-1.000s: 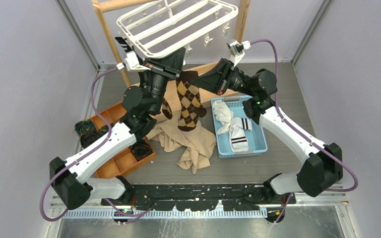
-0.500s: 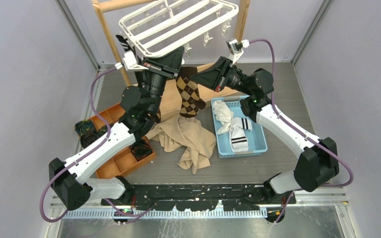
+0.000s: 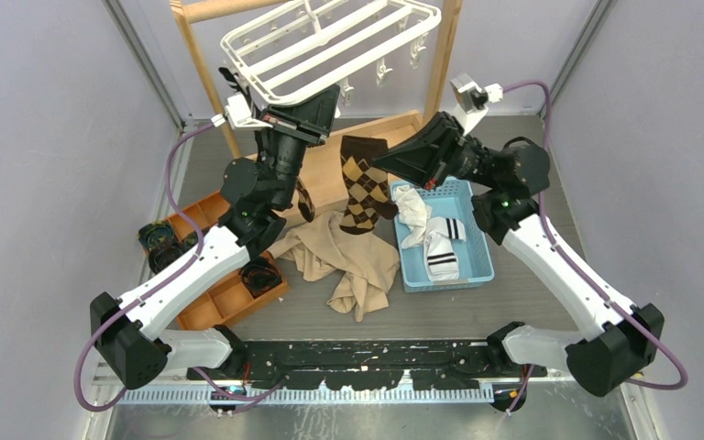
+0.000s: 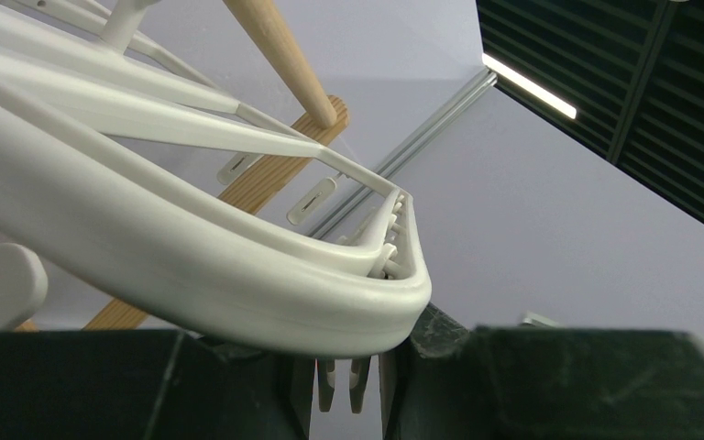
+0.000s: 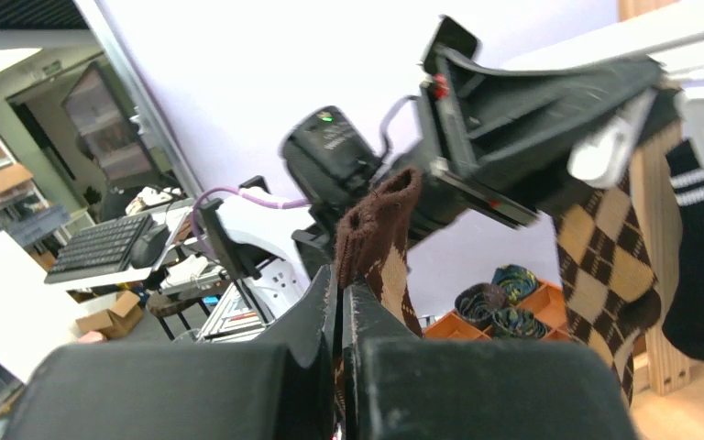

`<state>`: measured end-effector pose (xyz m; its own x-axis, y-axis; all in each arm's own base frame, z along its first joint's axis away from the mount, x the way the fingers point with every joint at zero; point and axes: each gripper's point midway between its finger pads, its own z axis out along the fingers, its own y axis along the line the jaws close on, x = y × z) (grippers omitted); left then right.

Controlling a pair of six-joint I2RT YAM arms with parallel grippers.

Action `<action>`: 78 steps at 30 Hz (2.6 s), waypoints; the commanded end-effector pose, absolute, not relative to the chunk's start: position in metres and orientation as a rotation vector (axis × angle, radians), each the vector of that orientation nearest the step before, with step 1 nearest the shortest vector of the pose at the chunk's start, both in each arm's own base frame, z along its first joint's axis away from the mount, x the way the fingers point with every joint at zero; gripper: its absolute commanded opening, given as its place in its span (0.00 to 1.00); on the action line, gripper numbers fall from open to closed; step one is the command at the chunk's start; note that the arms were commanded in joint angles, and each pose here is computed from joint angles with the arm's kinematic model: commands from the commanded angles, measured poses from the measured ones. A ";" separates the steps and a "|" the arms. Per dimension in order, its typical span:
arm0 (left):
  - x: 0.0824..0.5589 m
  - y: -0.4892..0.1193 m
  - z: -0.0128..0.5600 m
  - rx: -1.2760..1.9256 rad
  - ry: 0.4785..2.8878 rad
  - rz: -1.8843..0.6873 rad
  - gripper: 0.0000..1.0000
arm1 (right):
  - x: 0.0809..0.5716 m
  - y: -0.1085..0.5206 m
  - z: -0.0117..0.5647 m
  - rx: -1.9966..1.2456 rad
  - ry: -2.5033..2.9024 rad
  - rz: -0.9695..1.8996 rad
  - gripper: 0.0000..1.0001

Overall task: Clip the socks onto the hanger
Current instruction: Clamp the sock onto the hanger.

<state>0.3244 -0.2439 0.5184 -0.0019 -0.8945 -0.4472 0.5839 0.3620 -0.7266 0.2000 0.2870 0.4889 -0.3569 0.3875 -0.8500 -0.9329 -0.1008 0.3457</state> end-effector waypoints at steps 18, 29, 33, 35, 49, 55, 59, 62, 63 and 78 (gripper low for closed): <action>0.314 -0.228 0.540 -0.401 0.933 -1.264 0.00 | 0.229 0.325 0.494 -0.628 1.084 1.721 0.01; 0.312 -0.228 0.539 -0.398 0.928 -1.286 0.00 | 0.252 0.324 0.498 -0.551 1.081 1.736 0.01; 0.311 -0.228 0.540 -0.393 0.927 -1.288 0.00 | 0.258 0.325 0.495 -0.513 1.099 1.761 0.01; 0.311 -0.228 0.540 -0.393 0.925 -1.291 0.00 | 0.261 0.325 0.493 -0.494 1.111 1.768 0.01; 0.313 -0.231 0.539 -0.385 0.927 -1.305 0.00 | 0.277 0.322 0.495 -0.405 1.129 1.806 0.01; 0.314 -0.231 0.539 -0.381 0.924 -1.306 0.00 | 0.281 0.322 0.494 -0.387 1.147 1.810 0.01; 0.315 -0.231 0.537 -0.378 0.932 -1.301 0.00 | 0.281 0.321 0.497 -0.377 1.147 1.816 0.01; 0.317 -0.232 0.535 -0.372 0.938 -1.297 0.00 | 0.282 0.321 0.497 -0.360 1.159 1.825 0.01; 0.317 -0.232 0.535 -0.369 0.939 -1.296 0.00 | 0.282 0.322 0.497 -0.355 1.166 1.827 0.01; 0.321 -0.239 0.531 -0.305 0.959 -1.291 0.00 | 0.286 0.323 0.491 -0.338 1.275 1.795 0.01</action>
